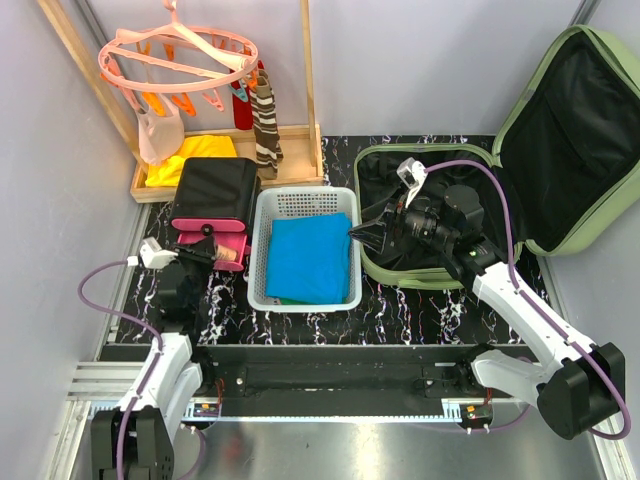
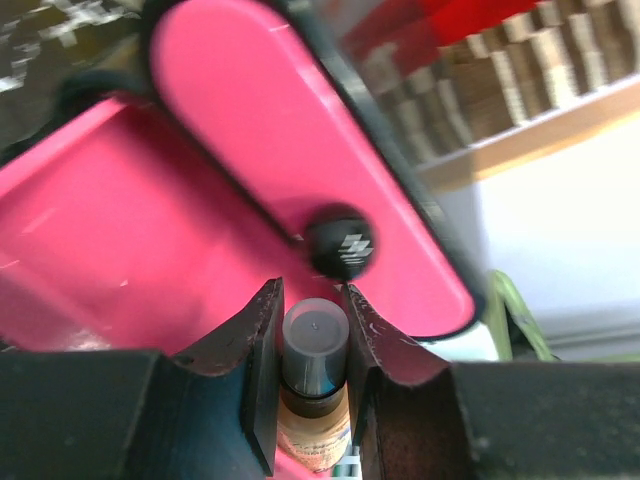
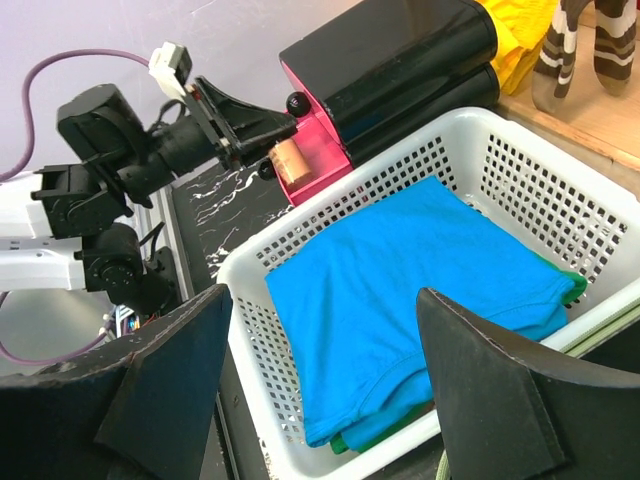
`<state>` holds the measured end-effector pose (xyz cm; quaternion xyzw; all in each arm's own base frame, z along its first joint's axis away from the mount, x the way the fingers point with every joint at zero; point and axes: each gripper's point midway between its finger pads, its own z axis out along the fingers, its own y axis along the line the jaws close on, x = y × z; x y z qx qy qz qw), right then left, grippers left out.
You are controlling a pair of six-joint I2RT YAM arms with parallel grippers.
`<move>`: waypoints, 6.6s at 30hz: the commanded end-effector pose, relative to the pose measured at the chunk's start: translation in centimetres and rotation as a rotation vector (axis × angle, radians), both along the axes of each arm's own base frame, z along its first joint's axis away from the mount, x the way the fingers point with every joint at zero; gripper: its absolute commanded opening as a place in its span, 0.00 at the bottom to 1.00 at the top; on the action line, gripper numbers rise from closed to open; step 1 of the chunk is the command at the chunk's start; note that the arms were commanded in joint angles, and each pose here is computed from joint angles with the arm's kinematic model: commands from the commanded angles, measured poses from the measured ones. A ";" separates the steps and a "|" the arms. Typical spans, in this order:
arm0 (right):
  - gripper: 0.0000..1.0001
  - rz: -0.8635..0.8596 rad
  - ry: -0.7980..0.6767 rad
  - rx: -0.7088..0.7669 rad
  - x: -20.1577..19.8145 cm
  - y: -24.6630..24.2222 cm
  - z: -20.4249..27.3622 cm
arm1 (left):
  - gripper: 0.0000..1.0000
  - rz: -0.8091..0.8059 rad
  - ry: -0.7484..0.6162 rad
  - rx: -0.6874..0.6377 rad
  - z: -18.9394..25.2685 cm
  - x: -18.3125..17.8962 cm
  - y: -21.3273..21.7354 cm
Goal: Open, take out, and arrange the luggage
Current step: Place the object in the container, then pick up the object with the right arm, then pass the object from the right arm to the left
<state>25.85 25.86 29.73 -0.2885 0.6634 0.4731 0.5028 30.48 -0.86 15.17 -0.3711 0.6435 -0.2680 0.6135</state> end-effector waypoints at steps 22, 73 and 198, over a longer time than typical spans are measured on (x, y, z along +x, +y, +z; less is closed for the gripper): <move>0.84 0.041 -0.043 0.034 -0.3 0.4 1.4 | 0.57 0.072 -0.030 -0.002 1.4 0.8 1.4; 0.86 -0.346 0.184 -0.166 5.2 -3.5 -3.7 | 0.93 -0.124 0.217 0.194 2.6 -3.6 -0.8; 0.00 -0.435 0.456 0.219 20.9 -2.1 -3.5 | 0.94 -0.790 -0.179 0.587 15.9 -1.6 -17.7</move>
